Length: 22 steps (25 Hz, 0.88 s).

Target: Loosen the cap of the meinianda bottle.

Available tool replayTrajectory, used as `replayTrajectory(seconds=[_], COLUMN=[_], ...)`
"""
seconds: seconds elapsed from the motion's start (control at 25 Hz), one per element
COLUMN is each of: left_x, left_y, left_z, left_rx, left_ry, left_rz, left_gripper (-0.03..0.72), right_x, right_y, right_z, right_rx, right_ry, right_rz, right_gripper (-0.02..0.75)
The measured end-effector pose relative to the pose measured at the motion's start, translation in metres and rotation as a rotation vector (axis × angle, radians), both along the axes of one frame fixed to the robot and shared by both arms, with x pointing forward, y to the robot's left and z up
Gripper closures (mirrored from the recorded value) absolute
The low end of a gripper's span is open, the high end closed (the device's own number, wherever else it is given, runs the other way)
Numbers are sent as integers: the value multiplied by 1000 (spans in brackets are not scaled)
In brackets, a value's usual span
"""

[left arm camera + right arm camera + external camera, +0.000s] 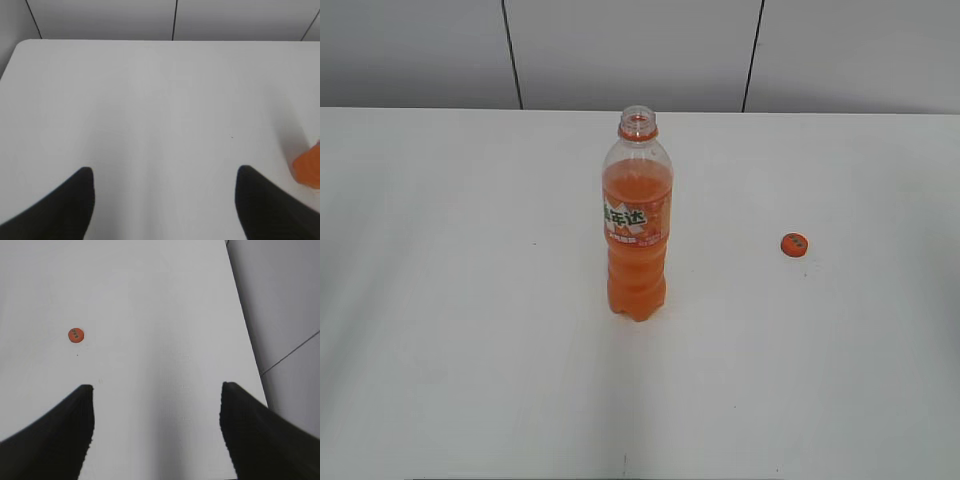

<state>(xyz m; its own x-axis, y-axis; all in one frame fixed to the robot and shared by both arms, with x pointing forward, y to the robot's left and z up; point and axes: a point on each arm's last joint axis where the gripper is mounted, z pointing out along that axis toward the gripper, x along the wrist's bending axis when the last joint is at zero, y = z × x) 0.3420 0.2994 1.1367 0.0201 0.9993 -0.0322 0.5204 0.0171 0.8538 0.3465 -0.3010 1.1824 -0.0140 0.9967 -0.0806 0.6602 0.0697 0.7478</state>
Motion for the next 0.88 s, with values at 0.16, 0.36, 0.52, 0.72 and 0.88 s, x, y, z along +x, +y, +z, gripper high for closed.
replayTrajectory(seconds=[0.16,0.36,0.52,0.72,0.88], left_x=[-30,-60,-82,-95,-97], left_y=[-4,-6,-6,-7,-7], left_z=[-21,-34,-32,-35,-46], left_rx=[-32,-38,-26,-15,-11], left_ry=[-44,-138,-236,-259,-214], left_rz=[-12,-19,-19,-20,-21], left_gripper=[161,161,168,179,179], right_x=[-41,-79,-96,-112,-119], right_y=[-2,-3,-3,-2,0], right_z=[-27,-65,-97,-120,-126], right_rx=[-1,-6,2,32,51], right_ry=[-82,-187,-235,-266,-229], right_rz=[4,5,10,22,29], right_gripper=[150,150,150,150,150])
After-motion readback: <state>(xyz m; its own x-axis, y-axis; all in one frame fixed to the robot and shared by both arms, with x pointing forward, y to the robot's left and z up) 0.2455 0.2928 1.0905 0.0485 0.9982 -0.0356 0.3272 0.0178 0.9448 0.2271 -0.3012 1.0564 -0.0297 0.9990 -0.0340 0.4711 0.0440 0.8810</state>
